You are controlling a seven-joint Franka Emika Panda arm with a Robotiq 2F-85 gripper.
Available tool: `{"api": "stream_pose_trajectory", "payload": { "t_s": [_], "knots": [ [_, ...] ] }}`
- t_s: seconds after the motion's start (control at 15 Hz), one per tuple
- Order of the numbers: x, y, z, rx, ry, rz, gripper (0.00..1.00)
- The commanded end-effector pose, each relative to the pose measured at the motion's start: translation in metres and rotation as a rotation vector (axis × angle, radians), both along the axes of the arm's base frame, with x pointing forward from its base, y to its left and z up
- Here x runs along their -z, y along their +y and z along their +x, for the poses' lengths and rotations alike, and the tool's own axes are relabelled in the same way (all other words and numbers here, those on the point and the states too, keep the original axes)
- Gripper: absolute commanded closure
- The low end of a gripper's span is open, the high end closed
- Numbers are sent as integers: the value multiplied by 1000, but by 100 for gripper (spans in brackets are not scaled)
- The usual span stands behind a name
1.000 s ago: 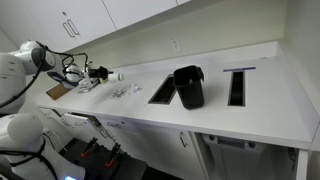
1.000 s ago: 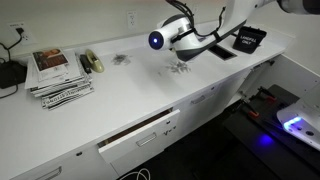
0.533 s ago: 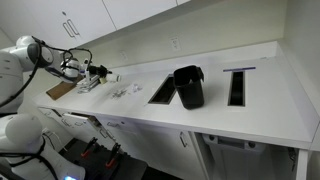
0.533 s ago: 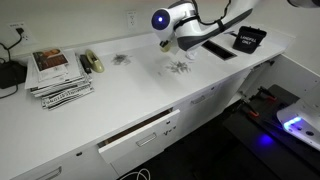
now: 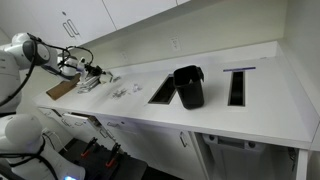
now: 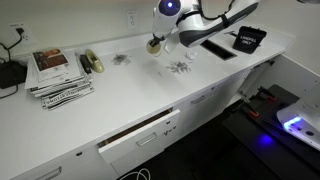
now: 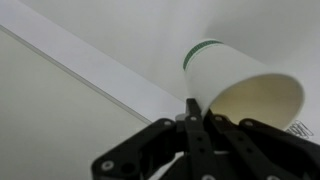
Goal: Pour the contents in the cup onto the counter top
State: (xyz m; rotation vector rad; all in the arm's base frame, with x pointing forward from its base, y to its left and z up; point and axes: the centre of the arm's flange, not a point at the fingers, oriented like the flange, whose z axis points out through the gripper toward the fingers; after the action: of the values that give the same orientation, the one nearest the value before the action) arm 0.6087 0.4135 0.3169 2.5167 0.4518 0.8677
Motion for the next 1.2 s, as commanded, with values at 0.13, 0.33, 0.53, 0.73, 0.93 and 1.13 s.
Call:
{"api": "stream_pose_trajectory", "payload": {
  "t_s": [0.13, 0.33, 0.53, 0.73, 0.93, 1.13],
  "knots": [
    [-23, 0, -20, -72, 76, 80, 99],
    [-32, 5, -24, -156, 144, 142, 99],
    [-40, 11, -26, -252, 194, 223, 99],
    [-37, 13, -20, -302, 262, 282, 99],
    [-24, 12, -15, -262, 359, 266, 99],
    [-10, 13, -12, -258, 419, 241, 99]
  ]
}}
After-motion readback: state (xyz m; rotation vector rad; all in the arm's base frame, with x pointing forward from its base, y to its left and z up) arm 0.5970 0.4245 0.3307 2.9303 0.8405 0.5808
